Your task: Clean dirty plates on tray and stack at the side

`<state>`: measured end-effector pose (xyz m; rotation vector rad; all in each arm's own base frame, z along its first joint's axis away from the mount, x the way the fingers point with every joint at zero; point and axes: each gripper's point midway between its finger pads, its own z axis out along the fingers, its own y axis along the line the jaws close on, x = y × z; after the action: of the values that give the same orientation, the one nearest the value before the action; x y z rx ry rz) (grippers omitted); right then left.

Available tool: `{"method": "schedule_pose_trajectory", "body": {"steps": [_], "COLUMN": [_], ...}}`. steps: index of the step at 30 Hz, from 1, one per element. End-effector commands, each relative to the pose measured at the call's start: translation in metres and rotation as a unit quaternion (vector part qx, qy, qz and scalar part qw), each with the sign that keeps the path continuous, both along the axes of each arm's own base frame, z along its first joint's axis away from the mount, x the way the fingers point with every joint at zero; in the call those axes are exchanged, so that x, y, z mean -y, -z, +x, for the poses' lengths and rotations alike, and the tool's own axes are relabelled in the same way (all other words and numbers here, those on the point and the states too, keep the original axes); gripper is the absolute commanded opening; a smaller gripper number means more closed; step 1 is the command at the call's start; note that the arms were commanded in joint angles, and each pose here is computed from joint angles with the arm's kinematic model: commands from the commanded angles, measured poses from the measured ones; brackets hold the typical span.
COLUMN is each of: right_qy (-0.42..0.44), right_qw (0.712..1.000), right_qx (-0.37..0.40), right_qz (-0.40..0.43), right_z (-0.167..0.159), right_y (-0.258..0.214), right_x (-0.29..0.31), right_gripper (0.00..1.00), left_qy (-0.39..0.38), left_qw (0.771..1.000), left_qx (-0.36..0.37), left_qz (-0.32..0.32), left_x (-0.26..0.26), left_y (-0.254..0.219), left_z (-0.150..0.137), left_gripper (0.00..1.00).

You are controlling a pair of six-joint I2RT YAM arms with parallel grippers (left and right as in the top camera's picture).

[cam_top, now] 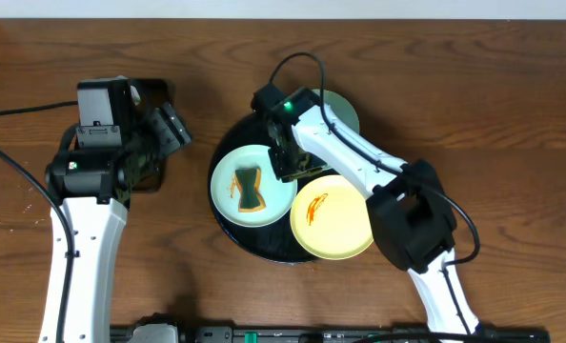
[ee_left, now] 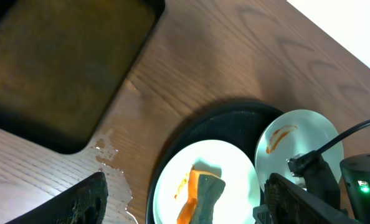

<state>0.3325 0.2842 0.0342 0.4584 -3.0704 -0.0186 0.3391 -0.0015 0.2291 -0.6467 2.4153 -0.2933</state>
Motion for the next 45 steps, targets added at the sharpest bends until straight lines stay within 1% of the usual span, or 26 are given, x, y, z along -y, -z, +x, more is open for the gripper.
{"method": "schedule_pose_trajectory", "body": {"steps": [1,4,5,12,15,18,21,24,28,31,32,33,34,36,39,40,41,45], "right_qy": [0.008,0.015,0.016,0.013,0.013,0.013,0.013,0.016,0.018,0.019,0.019,0.019,0.02,0.019,0.019,0.019,0.019,0.02], "right_qw": [1.0,1.0,0.999,1.0,1.0,1.0,1.0,1.0,1.0,1.0,1.0,1.0,1.0,1.0,1.0,1.0,1.0,1.0], "right_qx": [-0.007,-0.015,-0.022,-0.023,-0.021,-0.018,-0.013,-0.008,-0.007,-0.006,-0.005,-0.004,-0.002,0.0,0.0,0.0,0.0,0.0], "right_qz": [-0.004,-0.011,-0.017,-0.017,-0.016,-0.014,-0.009,-0.005,-0.003,-0.002,-0.001,0.0,0.001,0.003,0.003,0.003,0.003,0.003], "right_z": [-0.005,-0.007,-0.008,-0.007,-0.007,-0.005,-0.002,0.002,0.006,0.007,0.008,0.008,0.009,0.01,0.01,0.01,0.01,0.011], "right_y": [0.007,0.017,0.023,0.026,0.026,0.028,0.028,0.029,0.029,0.029,0.029,0.029,0.029,0.029,0.029,0.029,0.029,0.029], "right_x": [-0.003,-0.003,-0.002,-0.002,-0.002,-0.004,-0.006,-0.006,-0.003,-0.002,-0.003,-0.003,-0.004,-0.005,-0.005,-0.005,-0.005,-0.005], "right_gripper": [0.33,0.27,0.22,0.22,0.16,0.13,0.06,0.02,0.01,0.01,0.01,0.01,0.01,0.01,0.01,0.01,0.01,0.01], "left_qy": [-0.009,-0.009,-0.009,-0.009,-0.009,-0.009,0.009,0.025,0.025,0.004,0.003,0.006,0.018,0.031,0.042,0.049,0.054,0.069], "left_qw": [1.0,1.0,1.0,1.0,1.0,1.0,1.0,0.999,0.999,0.996,0.994,0.992,0.99,0.985,0.98,0.977,0.976,0.968], "left_qx": [0.003,0.003,0.003,0.003,0.004,0.003,-0.004,-0.007,-0.018,-0.048,-0.062,-0.071,-0.084,-0.109,-0.148,-0.163,-0.174,-0.212], "left_qz": [0.002,0.002,0.002,0.002,0.002,0.002,-0.021,-0.042,-0.045,-0.079,-0.094,-0.101,-0.115,-0.127,-0.126,-0.125,-0.124,-0.119], "left_x": [-0.003,-0.003,-0.003,-0.003,-0.003,-0.003,0.007,0.016,0.017,0.023,0.027,0.031,0.039,0.049,0.06,0.065,0.069,0.083], "left_y": [-0.003,-0.003,-0.003,-0.004,-0.004,-0.004,-0.002,-0.001,0.006,0.02,0.027,0.031,0.039,0.051,0.072,0.081,0.088,0.111], "left_z": [0.001,0.001,0.001,0.001,0.002,0.001,-0.002,-0.003,-0.006,-0.011,-0.012,-0.012,-0.013,-0.014,-0.016,-0.015,-0.015,-0.016], "left_gripper": [0.81,0.81,0.81,0.81,0.81,0.81,0.81,0.81,0.81,0.81,0.8,0.72,0.67,0.66,0.66,0.64,0.55,0.55]}}
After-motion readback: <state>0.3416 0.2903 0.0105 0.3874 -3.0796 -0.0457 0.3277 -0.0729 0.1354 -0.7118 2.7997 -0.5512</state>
